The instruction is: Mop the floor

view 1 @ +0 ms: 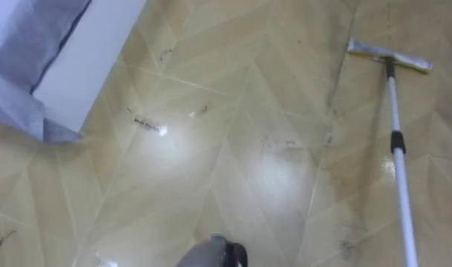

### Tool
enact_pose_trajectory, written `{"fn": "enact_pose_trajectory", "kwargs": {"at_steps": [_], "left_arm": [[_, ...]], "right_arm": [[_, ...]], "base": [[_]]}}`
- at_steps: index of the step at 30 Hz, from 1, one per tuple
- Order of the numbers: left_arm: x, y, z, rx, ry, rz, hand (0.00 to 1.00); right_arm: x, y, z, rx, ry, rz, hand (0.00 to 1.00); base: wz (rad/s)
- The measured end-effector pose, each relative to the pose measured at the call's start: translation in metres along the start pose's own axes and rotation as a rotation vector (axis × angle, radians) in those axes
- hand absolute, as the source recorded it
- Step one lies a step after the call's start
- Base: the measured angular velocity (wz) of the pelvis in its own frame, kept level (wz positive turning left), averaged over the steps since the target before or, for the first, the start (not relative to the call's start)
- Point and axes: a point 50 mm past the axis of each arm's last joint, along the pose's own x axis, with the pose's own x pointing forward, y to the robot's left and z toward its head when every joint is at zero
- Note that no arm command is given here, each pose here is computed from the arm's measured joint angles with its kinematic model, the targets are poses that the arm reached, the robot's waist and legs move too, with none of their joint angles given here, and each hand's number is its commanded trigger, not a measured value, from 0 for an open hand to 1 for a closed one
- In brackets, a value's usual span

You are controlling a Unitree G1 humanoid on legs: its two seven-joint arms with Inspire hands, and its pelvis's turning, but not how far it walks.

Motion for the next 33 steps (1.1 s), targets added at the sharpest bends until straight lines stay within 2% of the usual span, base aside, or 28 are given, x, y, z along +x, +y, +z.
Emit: {"fn": "enact_pose_trajectory", "kwargs": {"at_steps": [4,9,12,14,15,17,20,24,26,27,29,31,33], "left_arm": [[-0.001,-0.006,0.014,-0.002,-0.035,0.004,0.0],[-0.001,-0.009,0.006,-0.001,0.025,0.002,0.0],[0.0,0.004,-0.007,-0.013,0.071,0.034,0.0],[0.0,0.012,-0.009,-0.041,0.069,0.057,0.0],[0.0,0.012,-0.009,-0.041,0.064,0.058,0.0],[-0.001,0.011,-0.012,-0.033,0.053,0.055,0.0],[-0.003,0.008,-0.027,-0.037,0.073,0.021,0.0],[-0.002,0.006,-0.019,-0.027,0.061,-0.018,0.0],[-0.002,0.002,-0.004,-0.015,0.018,-0.034,0.0],[-0.002,0.001,-0.002,-0.016,0.012,-0.036,0.0],[-0.002,-0.002,-0.001,-0.031,0.008,-0.041,0.0],[-0.002,0.0,-0.001,-0.042,0.005,-0.034,0.0],[-0.002,0.002,0.001,-0.028,-0.01,-0.023,0.0]], "right_arm": [[0.004,0.022,-0.022,-0.037,0.055,0.026,1.0],[0.0,0.034,-0.002,-0.078,0.045,0.044,1.0],[-0.012,0.033,0.04,-0.067,-0.019,0.032,1.0],[-0.033,0.023,0.097,-0.041,-0.171,0.023,1.0],[-0.039,0.02,0.111,-0.026,-0.216,0.02,1.0],[-0.067,0.013,0.161,0.019,-0.407,0.03,1.0],[-0.082,0.02,0.183,0.072,-0.504,0.103,1.0],[-0.06,0.016,0.151,0.14,-0.413,0.132,1.0],[-0.034,0.01,0.104,0.158,-0.267,0.107,1.0],[-0.028,0.008,0.09,0.155,-0.228,0.097,1.0],[-0.01,0.001,0.041,0.13,-0.096,0.043,1.0],[-0.002,0.004,0.01,0.12,-0.022,0.023,1.0],[0.001,0.015,-0.005,0.118,0.014,0.03,1.0]], "base": [[-0.27],[-0.21],[-0.02],[0.14],[0.0],[-0.24],[0.1],[0.69],[0.55],[0.2],[0.02],[-0.05],[-0.15]]}}
